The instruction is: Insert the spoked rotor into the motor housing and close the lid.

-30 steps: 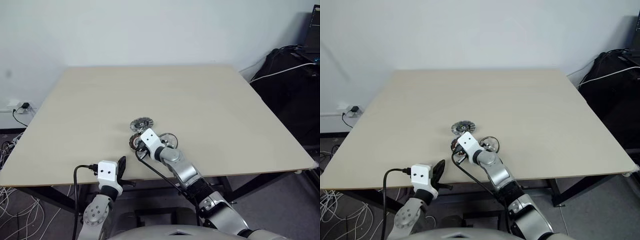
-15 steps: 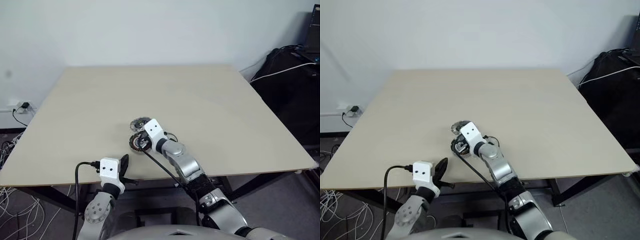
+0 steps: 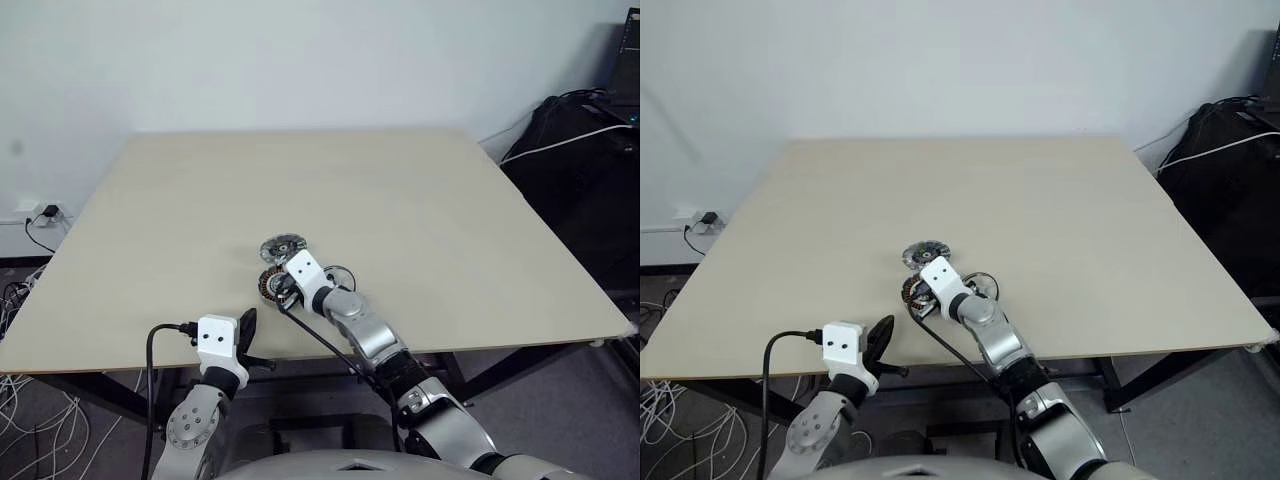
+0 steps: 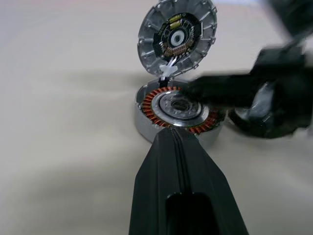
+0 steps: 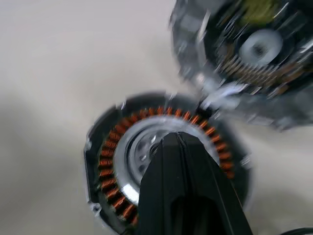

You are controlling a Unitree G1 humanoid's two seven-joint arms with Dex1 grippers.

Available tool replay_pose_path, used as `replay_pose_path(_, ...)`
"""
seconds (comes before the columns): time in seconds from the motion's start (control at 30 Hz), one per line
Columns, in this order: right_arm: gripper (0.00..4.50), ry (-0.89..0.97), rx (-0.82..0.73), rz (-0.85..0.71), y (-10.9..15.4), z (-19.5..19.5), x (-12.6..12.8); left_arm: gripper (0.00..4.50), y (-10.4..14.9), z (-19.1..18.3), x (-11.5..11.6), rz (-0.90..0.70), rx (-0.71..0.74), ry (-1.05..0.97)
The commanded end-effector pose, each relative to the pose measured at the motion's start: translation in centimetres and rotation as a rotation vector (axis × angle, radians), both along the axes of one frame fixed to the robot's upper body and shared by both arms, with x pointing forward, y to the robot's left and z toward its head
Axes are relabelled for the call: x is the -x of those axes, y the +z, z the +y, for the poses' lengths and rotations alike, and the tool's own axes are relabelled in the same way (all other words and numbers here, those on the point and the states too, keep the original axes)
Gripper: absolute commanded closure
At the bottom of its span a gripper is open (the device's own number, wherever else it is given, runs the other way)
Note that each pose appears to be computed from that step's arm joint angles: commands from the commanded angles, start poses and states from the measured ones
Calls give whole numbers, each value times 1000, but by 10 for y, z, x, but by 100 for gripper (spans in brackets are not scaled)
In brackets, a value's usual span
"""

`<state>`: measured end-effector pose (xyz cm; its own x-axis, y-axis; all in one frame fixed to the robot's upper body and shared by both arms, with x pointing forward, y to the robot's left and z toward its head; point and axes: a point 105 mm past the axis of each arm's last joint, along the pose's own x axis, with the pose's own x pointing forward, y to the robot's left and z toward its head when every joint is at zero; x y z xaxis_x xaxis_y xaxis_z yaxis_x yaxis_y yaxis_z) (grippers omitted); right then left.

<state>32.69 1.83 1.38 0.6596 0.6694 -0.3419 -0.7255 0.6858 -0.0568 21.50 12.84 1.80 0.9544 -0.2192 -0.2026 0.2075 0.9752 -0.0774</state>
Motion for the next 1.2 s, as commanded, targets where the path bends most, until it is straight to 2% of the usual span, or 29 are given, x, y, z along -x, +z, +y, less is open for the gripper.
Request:
replay_pose_path(0.03, 449, 18, -94, -100, 39, -14, 0, 450, 6, 0, -4, -47, -9, -23)
replay_pose_path(0.23, 449, -73, -83, -115, 48, -63, 2, 450, 4, -3, -5, -51, -26, -40)
replay_pose_path(0.33, 392, -173, -64, -105, 48, -99, 1, 450, 6, -5, -5, -50, -27, -52)
replay_pose_path(0.53, 200, -278, -47, -59, 41, -130, 7, 450, 10, -7, -5, -47, -25, -71)
replay_pose_path(0.7, 38, -357, -142, 21, 36, -133, 8, 450, 12, -7, -6, -45, -26, -77)
replay_pose_path(0.97, 38, -494, -403, 290, 21, -129, 11, 450, 10, -7, -5, -31, -17, -71)
replay_pose_path(1.2, 38, -583, -498, 400, 16, -128, 7, 450, 6, -4, -4, -21, -12, -64)
